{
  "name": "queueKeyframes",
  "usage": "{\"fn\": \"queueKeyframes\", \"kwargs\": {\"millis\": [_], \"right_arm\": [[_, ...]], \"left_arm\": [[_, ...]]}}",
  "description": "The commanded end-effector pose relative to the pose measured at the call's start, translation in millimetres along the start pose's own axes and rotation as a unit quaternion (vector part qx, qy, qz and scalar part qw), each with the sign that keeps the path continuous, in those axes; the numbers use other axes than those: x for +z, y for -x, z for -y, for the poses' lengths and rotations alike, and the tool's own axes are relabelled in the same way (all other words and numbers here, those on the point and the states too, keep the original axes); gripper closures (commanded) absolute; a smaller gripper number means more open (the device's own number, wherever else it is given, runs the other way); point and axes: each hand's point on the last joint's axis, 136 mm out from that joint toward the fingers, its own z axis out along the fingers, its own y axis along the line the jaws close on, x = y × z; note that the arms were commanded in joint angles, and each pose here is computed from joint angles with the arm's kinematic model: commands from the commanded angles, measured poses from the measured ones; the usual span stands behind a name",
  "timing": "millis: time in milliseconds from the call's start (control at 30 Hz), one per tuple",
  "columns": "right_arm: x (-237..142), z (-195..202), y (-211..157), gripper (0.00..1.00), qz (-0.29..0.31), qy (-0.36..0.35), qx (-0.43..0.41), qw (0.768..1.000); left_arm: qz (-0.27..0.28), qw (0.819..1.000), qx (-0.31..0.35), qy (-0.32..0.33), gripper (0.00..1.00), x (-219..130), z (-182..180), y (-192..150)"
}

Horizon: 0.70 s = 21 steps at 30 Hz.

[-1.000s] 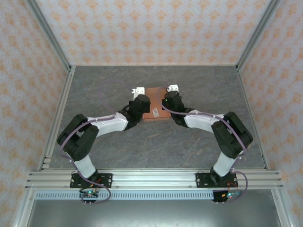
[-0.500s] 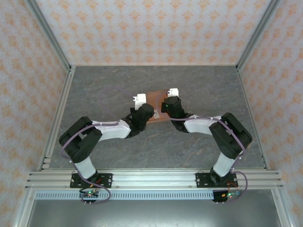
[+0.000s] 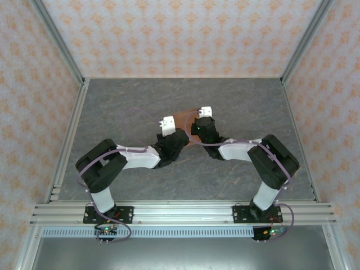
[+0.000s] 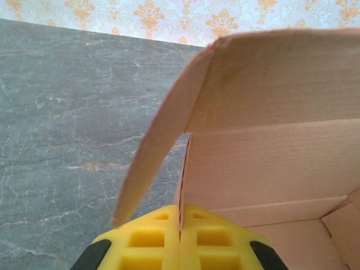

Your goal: Fold the paper box

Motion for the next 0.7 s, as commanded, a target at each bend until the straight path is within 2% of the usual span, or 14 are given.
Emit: {"fn": "queueKeyframes", "kwargs": {"millis": [0,267,667], "right_arm": [[-0.5,2.7,-1.6,1.0,0.006,-0.005,0.0,1.0],[-0.3,5.5,-13.6,1.0,-0.008,0.001,-0.02,1.0],[-4.4,7.4,-26.9,1.0,0.003,0.022,-0.019,1.0]], "left_arm": [[0.026,0.998,-0.026,0.041,1.0,-0.3,-6.0,3.8],[0.023,0.998,-0.02,0.047,1.0,3.0,-6.8,-7.2],[0.036,0.998,-0.002,0.053,1.0,-3.0,-16.6,-16.6]]}}
